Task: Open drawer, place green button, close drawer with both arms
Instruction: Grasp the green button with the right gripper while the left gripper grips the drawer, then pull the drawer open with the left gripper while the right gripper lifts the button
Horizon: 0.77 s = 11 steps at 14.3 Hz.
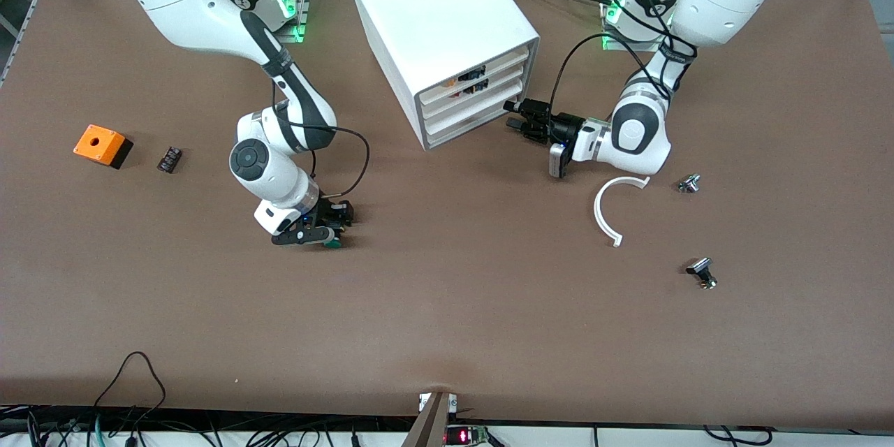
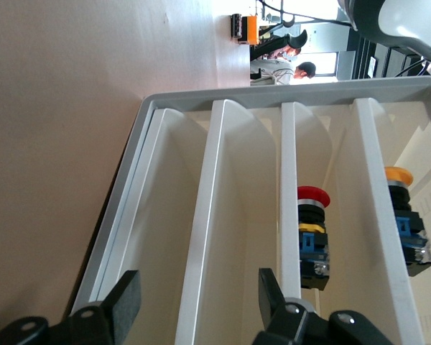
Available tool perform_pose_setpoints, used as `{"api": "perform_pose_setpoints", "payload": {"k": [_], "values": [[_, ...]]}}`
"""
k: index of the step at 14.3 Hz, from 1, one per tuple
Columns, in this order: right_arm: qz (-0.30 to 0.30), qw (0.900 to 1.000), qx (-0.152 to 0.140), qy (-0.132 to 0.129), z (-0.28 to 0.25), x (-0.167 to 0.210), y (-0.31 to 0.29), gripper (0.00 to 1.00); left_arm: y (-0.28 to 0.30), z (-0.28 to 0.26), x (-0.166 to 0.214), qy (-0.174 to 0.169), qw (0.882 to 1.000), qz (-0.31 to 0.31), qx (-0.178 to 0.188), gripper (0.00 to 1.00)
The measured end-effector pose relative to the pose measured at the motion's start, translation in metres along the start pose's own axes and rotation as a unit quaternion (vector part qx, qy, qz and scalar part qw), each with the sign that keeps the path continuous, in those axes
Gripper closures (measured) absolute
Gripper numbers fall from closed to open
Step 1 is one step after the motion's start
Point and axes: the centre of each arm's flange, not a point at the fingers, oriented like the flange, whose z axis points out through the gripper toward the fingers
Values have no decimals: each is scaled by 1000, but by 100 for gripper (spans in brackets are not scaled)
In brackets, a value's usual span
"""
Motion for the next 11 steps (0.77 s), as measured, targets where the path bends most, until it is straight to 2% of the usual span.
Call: {"api": "perform_pose_setpoints", "payload": {"k": [1, 2, 6, 9, 10, 11], "values": [[5, 1000, 1, 2, -1, 2, 0, 54, -2, 4, -1, 1, 1000, -1, -4, 27], [14, 1000, 1, 4, -3, 4, -1, 59, -5, 7, -3, 2, 1000, -3, -8, 29], [73, 997, 4, 10, -11, 12, -4, 59, -12, 24, -10, -8, 1000, -9, -20, 35], [112, 993, -3, -22, -27, 25, -12, 59, -14, 41, -14, -15, 999, -15, -33, 37], [118, 992, -5, -31, -38, 32, -15, 59, -14, 44, -16, -18, 999, -15, -35, 44], [123, 992, -6, -35, -52, 38, -18, 59, -13, 47, -16, -20, 999, -15, -37, 56]]}}
